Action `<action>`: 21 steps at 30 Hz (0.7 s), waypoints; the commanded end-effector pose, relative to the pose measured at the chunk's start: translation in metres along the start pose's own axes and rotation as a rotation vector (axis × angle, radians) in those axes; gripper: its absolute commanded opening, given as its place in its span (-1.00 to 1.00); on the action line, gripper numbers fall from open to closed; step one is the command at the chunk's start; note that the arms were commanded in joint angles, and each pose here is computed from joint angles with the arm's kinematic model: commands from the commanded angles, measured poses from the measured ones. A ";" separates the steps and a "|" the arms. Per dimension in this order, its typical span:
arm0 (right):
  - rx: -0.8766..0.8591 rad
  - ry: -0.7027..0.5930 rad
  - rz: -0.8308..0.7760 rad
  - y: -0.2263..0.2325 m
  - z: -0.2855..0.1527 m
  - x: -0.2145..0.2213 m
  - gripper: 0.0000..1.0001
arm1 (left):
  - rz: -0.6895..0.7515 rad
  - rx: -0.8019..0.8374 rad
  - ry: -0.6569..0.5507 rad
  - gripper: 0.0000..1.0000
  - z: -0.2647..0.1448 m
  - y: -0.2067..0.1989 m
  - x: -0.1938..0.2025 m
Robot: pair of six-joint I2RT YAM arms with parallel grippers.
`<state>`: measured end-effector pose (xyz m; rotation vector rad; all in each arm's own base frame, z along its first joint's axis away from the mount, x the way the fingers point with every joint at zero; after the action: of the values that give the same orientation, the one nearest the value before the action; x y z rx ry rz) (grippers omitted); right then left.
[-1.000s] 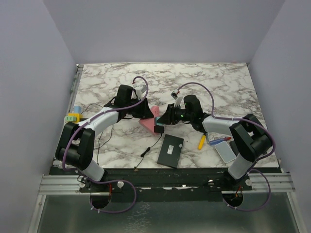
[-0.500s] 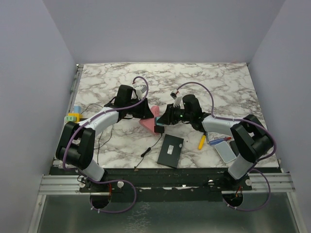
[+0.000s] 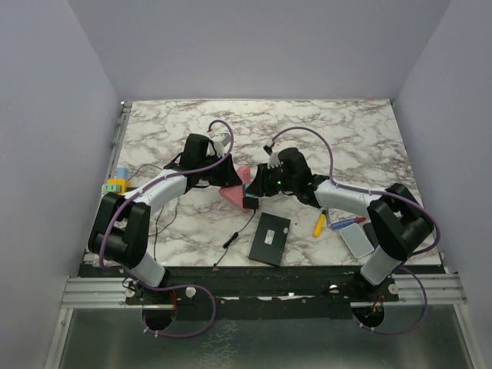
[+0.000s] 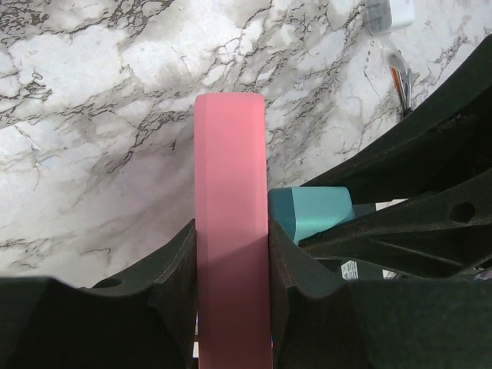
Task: Pull the plug off the socket
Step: Remove the plug from the socket.
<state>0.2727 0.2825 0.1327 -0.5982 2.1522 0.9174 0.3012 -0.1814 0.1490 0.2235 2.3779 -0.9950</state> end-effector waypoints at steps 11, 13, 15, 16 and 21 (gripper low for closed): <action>0.231 0.091 -0.099 0.009 0.005 0.002 -0.99 | 0.060 -0.060 -0.045 -1.00 0.000 0.008 -0.008; 0.242 0.096 -0.106 0.010 0.006 0.002 -0.99 | 0.062 -0.061 -0.047 -1.00 -0.001 0.008 -0.008; 0.250 0.101 -0.108 0.010 0.006 0.003 -0.99 | 0.061 -0.061 -0.046 -1.00 -0.001 0.008 -0.008; 0.250 0.099 -0.105 0.011 0.006 0.002 -0.99 | 0.062 -0.060 -0.047 -1.00 -0.001 0.008 -0.008; 0.227 0.083 -0.090 0.014 0.004 0.003 -0.99 | 0.066 -0.061 -0.049 -1.00 -0.002 0.008 -0.008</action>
<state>0.2699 0.2973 0.1442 -0.5781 2.2126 0.6564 0.3035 -0.1806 0.1496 0.2207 2.3669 -0.9864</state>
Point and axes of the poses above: each gripper's point midway between its finger pads, its own z axis out along the fingers, its own y axis along the line the jaws close on, x = y × z, the point moved 7 cm from there along -z, back along the fingers, and after that the axes turned 7 degrees about -z, right-handed, at the moved point
